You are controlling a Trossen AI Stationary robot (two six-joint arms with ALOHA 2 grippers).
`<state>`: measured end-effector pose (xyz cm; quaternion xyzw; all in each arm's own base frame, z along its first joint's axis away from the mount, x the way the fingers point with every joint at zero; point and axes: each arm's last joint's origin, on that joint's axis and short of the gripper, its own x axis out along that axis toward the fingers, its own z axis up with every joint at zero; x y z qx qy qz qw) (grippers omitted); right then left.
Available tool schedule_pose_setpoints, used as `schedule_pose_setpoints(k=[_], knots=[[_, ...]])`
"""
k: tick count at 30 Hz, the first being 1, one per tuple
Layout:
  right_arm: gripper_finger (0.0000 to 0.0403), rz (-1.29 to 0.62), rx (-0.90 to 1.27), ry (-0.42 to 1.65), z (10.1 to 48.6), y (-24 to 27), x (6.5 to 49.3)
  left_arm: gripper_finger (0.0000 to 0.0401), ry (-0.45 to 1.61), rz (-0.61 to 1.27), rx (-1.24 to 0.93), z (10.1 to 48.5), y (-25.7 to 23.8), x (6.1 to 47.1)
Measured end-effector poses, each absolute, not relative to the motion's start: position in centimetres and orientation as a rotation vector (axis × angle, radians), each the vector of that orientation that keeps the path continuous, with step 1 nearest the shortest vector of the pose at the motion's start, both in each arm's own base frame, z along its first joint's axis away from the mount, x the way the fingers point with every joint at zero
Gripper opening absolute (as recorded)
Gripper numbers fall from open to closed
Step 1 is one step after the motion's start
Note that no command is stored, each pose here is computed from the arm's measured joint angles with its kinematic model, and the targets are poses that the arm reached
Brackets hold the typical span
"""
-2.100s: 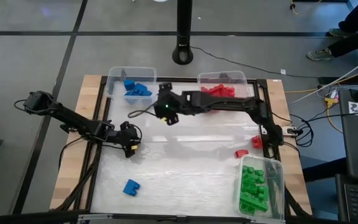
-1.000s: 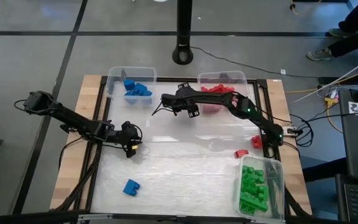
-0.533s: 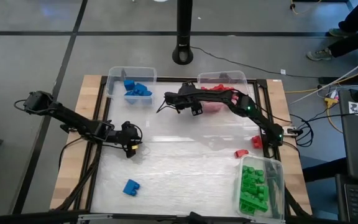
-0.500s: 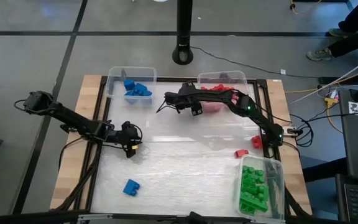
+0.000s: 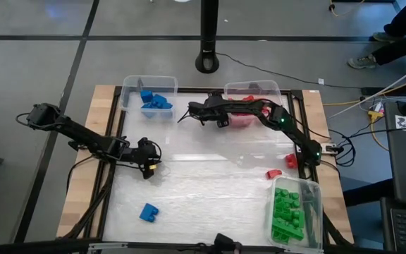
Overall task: Sort blocks
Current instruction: Put the blue game piece into the top left transparent bin
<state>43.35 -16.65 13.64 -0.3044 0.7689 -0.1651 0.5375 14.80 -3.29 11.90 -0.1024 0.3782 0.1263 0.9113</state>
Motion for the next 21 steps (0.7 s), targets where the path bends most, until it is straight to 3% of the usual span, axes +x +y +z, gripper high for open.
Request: schedule_pose_setpoints(k=[6,21], knots=[[0.0294,-0.370,-0.749,1.809,13.10,-16.96,43.50,0.0086,0.781,0.256,-0.200,11.89,-3.29,14.79],[0.0055,-0.284,-0.799,1.821,12.97,-16.87,43.59,0.0086,0.781,0.257,-0.202,11.88,-3.29,14.78]])
